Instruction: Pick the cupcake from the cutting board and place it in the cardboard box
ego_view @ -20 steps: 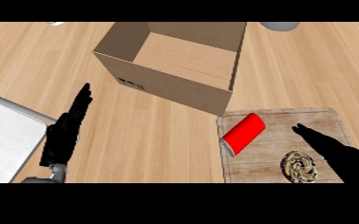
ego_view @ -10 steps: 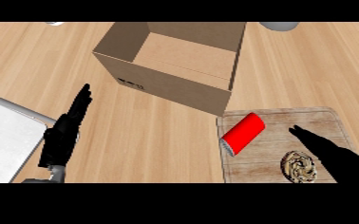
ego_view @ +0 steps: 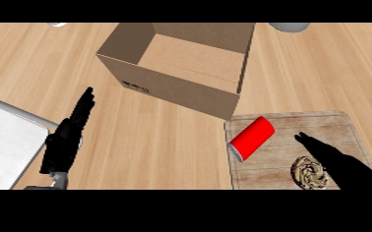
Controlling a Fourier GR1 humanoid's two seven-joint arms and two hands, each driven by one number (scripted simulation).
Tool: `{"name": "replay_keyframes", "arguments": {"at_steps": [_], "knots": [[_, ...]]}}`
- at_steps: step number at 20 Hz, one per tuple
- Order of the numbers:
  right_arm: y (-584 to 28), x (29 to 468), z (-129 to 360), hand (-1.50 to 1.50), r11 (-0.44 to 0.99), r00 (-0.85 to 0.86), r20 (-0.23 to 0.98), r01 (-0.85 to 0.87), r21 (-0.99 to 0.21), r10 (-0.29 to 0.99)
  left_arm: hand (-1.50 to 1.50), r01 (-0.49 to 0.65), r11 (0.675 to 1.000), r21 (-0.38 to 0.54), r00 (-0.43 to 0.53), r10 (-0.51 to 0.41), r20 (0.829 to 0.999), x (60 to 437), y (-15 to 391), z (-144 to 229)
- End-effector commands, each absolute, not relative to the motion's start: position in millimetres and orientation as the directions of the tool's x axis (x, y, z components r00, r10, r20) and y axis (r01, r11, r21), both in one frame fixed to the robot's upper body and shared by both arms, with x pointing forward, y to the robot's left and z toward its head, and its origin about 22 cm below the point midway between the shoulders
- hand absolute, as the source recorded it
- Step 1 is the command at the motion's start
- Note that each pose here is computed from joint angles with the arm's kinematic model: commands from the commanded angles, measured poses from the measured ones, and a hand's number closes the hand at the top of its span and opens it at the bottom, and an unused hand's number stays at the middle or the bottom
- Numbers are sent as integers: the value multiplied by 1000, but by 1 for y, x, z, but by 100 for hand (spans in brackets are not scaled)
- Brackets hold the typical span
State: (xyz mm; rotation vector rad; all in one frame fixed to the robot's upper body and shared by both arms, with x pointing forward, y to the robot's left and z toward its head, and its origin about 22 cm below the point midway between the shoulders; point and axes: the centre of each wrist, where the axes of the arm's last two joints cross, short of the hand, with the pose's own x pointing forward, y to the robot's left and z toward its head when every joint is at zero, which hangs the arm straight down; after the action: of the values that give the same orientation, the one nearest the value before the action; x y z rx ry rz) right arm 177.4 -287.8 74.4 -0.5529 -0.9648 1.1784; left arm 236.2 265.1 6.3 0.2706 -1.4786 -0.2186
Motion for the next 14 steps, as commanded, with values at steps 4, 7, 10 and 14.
{"name": "replay_keyframes", "arguments": {"at_steps": [4,7,10,14], "knots": [[-272,192,64,-150,284,65,295,-531,-799,953,0,-92,928,362,129,-350,928,233,301,3],[-284,192,45,-150,310,79,324,-565,-765,943,0,-99,928,361,121,-348,930,241,287,18],[-281,180,41,150,332,63,354,-529,-781,933,0,-103,925,365,118,-353,928,248,293,12],[-275,191,45,150,222,-10,245,-385,-896,970,0,-109,923,370,133,-356,925,241,284,10]]}}
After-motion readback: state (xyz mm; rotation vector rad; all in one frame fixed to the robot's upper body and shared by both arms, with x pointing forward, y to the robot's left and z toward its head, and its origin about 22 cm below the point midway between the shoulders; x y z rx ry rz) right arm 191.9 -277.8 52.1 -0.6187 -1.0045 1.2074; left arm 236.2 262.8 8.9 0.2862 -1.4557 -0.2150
